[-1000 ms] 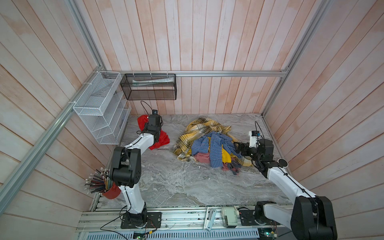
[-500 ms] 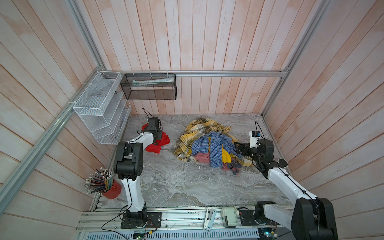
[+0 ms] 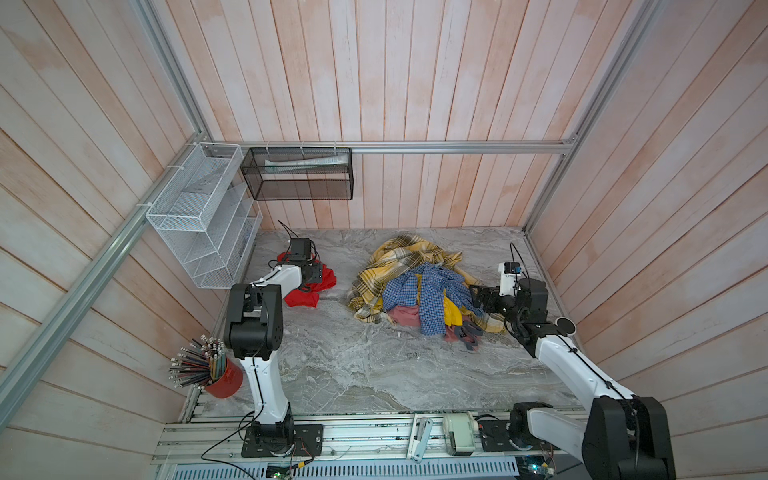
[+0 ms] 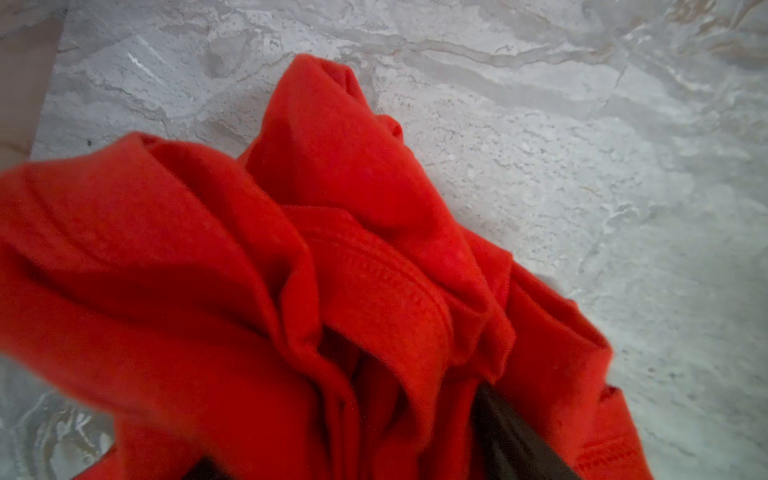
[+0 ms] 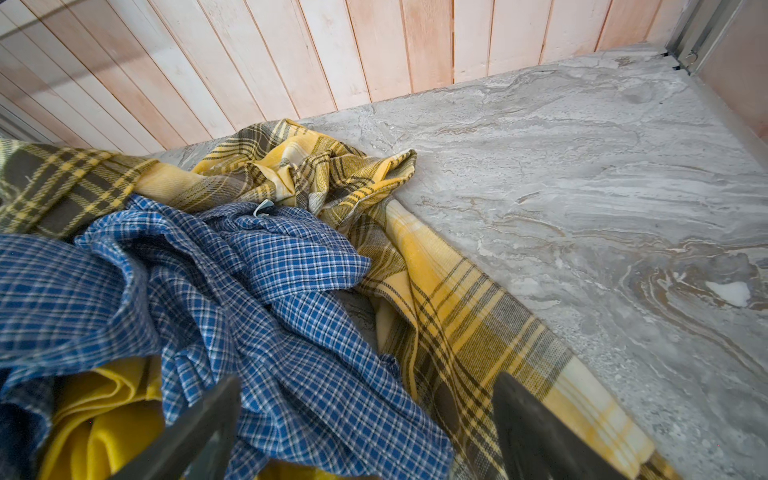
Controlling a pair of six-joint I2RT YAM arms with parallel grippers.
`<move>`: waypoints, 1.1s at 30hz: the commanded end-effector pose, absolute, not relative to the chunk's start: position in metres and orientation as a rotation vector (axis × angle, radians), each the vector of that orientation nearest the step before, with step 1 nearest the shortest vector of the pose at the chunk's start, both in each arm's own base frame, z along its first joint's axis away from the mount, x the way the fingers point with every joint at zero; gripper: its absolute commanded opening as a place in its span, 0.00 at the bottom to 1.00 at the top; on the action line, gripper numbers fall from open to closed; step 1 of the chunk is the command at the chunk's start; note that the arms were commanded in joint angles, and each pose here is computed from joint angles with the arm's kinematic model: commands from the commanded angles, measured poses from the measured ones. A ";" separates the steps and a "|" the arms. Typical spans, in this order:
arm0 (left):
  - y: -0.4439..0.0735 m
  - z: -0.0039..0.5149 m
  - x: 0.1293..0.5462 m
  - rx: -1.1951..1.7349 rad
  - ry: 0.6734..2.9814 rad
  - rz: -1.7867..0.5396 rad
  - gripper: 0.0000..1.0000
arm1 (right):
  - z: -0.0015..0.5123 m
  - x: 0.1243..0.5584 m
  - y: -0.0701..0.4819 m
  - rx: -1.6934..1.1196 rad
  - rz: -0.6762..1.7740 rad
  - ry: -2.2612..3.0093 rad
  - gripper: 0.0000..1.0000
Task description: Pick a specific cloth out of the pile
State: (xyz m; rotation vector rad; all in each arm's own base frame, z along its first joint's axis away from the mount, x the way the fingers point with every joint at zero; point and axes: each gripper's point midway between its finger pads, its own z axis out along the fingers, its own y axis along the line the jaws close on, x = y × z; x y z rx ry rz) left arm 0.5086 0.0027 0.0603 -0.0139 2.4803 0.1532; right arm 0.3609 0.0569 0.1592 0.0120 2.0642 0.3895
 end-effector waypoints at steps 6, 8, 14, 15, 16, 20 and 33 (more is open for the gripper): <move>0.021 0.112 0.499 -0.154 2.302 0.193 1.00 | 0.174 0.373 0.043 0.029 0.301 1.982 0.95; 0.022 0.120 0.498 -0.187 2.292 0.179 1.00 | 0.177 0.376 0.041 0.032 0.287 1.964 0.96; 0.009 0.143 0.491 -0.173 2.272 0.077 1.00 | 0.184 0.381 0.037 0.033 0.258 1.947 0.98; 0.004 0.148 0.489 -0.164 2.262 0.039 1.00 | 0.185 0.381 0.036 0.033 0.250 1.943 0.98; -0.002 0.154 0.487 -0.154 2.249 -0.007 1.00 | 0.186 0.382 0.035 0.033 0.240 1.938 0.98; -0.019 0.176 0.471 -0.115 2.187 -0.135 1.00 | 0.185 0.384 0.028 0.045 0.200 1.925 0.98; 0.001 0.192 0.408 -0.171 1.962 -0.044 1.00 | 0.182 0.390 -0.001 0.119 0.037 1.782 0.98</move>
